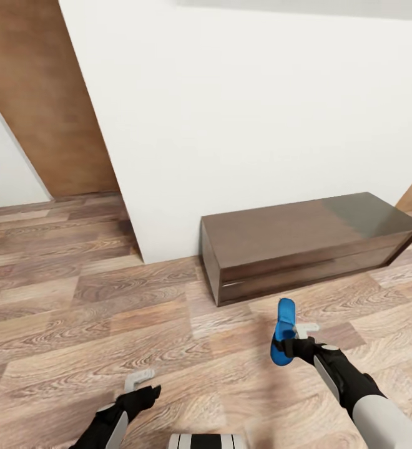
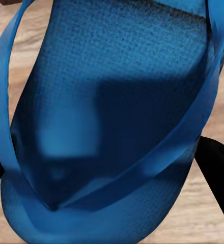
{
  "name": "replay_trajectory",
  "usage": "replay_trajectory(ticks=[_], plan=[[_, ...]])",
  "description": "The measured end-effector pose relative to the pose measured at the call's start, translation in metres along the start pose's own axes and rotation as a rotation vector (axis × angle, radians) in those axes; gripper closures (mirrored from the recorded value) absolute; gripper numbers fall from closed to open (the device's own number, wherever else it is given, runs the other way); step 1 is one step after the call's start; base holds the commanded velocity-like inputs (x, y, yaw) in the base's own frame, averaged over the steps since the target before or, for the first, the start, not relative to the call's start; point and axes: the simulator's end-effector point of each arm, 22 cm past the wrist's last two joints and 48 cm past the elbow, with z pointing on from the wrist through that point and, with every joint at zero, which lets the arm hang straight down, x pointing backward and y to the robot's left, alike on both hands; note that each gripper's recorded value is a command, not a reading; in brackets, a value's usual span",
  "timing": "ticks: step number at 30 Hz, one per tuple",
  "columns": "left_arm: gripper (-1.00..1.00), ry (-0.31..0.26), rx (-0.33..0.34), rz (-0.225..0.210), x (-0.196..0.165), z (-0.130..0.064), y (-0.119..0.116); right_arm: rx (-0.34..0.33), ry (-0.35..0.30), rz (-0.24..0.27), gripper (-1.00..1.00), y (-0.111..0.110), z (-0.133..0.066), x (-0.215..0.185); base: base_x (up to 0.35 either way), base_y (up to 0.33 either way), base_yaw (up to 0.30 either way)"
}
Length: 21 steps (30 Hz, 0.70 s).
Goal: In the bedroom, move the book from the bed onto either nightstand, and place the two sandals side by side next to the bed.
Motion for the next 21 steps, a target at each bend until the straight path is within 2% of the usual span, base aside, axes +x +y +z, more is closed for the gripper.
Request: replay_trajectory(ticks=[5,8,11,15,19,21], plan=[[-1.0,-0.057,-0.031,-0.002,-0.009,-0.004,0.006,-0.011,0.009,-0.039,1.0,0.009,-0.004,0.004,0.0,0.0,0.243],[-1.0,-0.072,-0.032,-0.002,-0.014,-0.007,0.005,-0.017,0.015,-0.059,1.0,0.014,-0.007,0.007,0.0,0.049,0.243],[-1.0,-0.076,-0.031,-0.003,-0.015,-0.009,0.004,-0.033,0.018,-0.061,1.0,0.029,-0.008,0.009,0.0,0.231,0.243],[-1.0,-0.087,-0.027,-0.002,-0.02,-0.013,0.001,-0.033,0.005,-0.063,1.0,0.031,-0.012,0.001,0.0,0.279,0.243],[-1.0,-0.079,-0.02,-0.063,-0.016,-0.013,0.003,-0.033,0.0,-0.064,1.0,0.033,-0.013,-0.001,0.111,0.258,0.243],[-1.0,-0.079,-0.019,-0.069,-0.016,-0.013,0.003,-0.033,0.0,-0.064,1.0,0.032,-0.013,-0.001,0.231,0.197,0.243]])
